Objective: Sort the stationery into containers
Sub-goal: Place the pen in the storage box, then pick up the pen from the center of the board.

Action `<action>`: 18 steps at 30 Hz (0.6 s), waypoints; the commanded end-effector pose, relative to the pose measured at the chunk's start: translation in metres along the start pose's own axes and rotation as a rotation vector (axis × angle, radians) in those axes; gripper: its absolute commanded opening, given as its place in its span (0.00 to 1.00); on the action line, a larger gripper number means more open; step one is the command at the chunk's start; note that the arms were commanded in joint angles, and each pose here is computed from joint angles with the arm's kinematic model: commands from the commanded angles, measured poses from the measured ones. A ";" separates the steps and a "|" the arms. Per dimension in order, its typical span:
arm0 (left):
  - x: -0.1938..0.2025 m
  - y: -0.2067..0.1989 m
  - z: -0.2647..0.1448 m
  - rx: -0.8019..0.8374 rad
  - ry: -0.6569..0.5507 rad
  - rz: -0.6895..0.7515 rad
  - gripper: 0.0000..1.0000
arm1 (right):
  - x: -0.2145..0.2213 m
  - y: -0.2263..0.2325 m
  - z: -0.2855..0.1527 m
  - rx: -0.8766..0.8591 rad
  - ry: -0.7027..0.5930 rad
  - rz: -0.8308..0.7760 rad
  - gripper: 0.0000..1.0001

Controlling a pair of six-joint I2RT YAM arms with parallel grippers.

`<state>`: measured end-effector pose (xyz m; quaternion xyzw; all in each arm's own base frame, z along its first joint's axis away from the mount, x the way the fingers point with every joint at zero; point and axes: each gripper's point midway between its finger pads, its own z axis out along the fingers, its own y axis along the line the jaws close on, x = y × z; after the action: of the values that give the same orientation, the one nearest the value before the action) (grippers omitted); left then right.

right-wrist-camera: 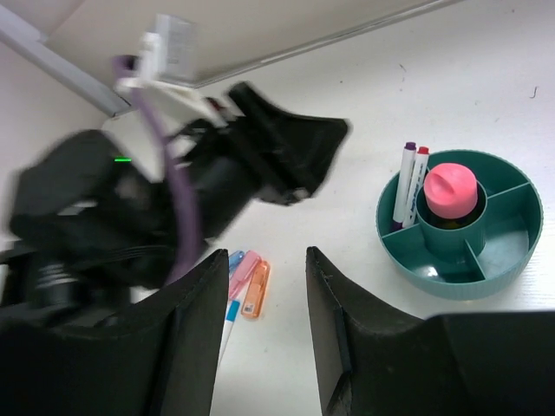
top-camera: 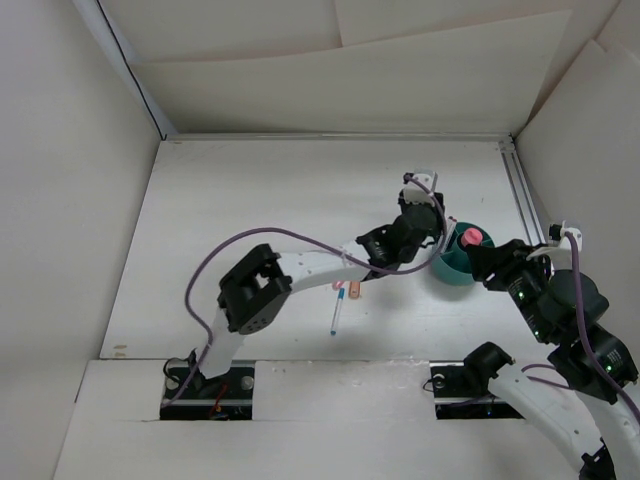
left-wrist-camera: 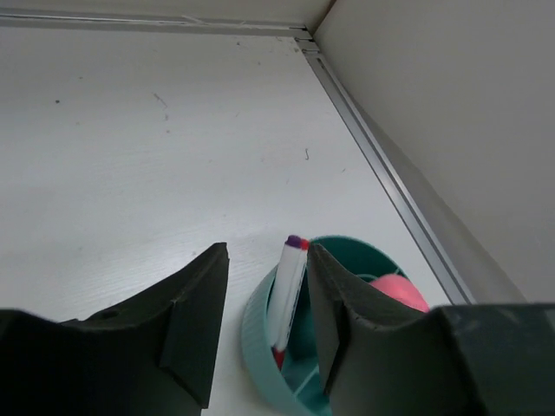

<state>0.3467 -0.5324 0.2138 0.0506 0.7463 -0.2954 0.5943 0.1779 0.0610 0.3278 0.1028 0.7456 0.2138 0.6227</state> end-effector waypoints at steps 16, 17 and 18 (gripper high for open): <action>0.103 0.166 -0.223 -0.319 0.645 -0.010 0.17 | 0.022 0.037 0.024 -0.165 0.079 -0.009 0.32; 0.106 0.169 -0.224 -0.321 0.648 -0.008 0.19 | 0.023 0.037 0.026 -0.161 0.087 -0.011 0.33; 0.113 0.173 -0.226 -0.333 0.661 0.003 0.20 | 0.026 0.039 0.027 -0.169 0.101 -0.014 0.33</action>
<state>0.2052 -0.3163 0.0773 0.0619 0.9261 -0.1424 0.3439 0.1904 0.0994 0.2997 0.0489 0.7772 0.2458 0.5771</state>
